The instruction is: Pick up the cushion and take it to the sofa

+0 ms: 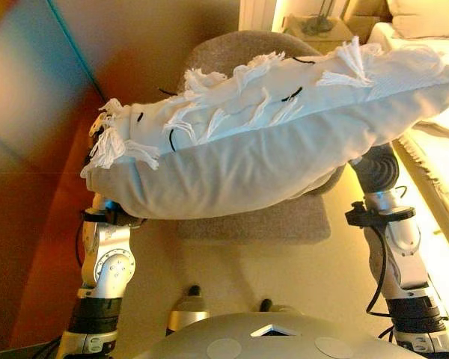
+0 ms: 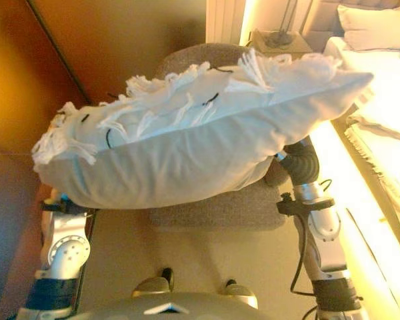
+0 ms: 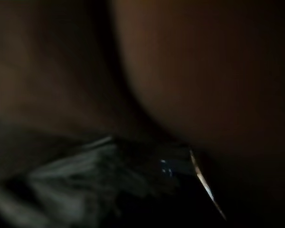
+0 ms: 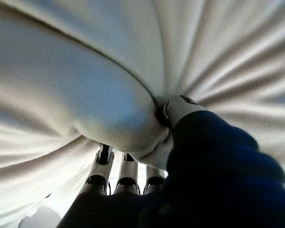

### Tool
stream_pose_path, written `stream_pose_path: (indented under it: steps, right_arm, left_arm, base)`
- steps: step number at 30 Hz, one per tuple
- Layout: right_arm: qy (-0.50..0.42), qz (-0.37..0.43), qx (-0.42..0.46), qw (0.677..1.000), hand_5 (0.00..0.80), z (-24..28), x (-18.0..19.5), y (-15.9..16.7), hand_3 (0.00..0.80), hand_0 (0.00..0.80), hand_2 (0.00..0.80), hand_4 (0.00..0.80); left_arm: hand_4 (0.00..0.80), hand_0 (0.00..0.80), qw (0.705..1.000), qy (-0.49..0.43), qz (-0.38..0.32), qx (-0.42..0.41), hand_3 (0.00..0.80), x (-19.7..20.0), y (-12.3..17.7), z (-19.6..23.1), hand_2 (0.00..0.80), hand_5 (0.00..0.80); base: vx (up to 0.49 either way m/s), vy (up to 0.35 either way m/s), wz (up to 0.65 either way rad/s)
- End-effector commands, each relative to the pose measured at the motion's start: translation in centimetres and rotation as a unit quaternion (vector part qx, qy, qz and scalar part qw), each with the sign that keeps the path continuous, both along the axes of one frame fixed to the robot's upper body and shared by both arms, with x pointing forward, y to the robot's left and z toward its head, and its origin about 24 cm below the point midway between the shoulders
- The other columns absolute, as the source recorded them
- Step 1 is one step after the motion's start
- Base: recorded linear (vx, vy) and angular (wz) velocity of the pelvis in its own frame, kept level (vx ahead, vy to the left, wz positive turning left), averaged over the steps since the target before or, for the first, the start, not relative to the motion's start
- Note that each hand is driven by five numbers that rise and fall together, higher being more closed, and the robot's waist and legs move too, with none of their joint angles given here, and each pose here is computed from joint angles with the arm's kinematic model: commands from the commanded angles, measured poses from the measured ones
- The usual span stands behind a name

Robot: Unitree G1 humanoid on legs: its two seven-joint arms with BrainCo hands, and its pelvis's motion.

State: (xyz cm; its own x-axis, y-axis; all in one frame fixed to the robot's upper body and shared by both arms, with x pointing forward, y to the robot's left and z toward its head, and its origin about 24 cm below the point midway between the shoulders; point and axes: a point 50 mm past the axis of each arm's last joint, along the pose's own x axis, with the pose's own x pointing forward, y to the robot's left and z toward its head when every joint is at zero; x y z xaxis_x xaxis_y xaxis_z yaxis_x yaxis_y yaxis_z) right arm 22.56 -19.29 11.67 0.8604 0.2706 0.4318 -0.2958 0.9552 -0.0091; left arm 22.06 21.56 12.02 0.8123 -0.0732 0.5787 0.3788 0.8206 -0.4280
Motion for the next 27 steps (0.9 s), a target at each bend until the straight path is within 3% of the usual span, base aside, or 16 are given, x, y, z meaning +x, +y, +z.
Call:
stream_pose_path:
  steps: [1,10,20,27]
  right_arm:
    - [-0.174,0.086,0.008,0.981,0.800,5.6,-0.6,2.6,0.800,0.800,0.800,0.800]
    - [-0.157,0.070,0.028,0.985,0.800,5.7,0.4,5.1,0.800,0.800,0.800,0.800]
    - [-0.121,0.068,0.035,0.990,0.800,4.8,0.7,4.7,0.800,0.800,0.800,0.800]
    - [-0.072,0.020,0.047,0.996,0.800,3.4,0.4,4.4,0.800,0.800,0.800,0.800]
  left_arm:
    - [0.800,0.800,0.996,-0.076,-0.016,0.044,0.800,-0.2,-1.4,2.1,0.800,0.800]
    - [0.800,0.800,0.996,-0.072,0.006,0.050,0.800,-0.1,-1.8,2.3,0.800,0.800]
    - [0.800,0.800,0.996,-0.050,0.035,0.063,0.800,0.3,-1.2,2.4,0.800,0.800]
    - [0.800,0.800,0.995,-0.018,0.028,0.094,0.800,0.4,-0.9,1.9,0.800,0.800]
  base:
    - [0.143,-0.041,-0.27]
    - [0.455,0.053,-0.62]
    - [0.587,0.169,-0.02]
    - [0.544,0.157,-0.04]
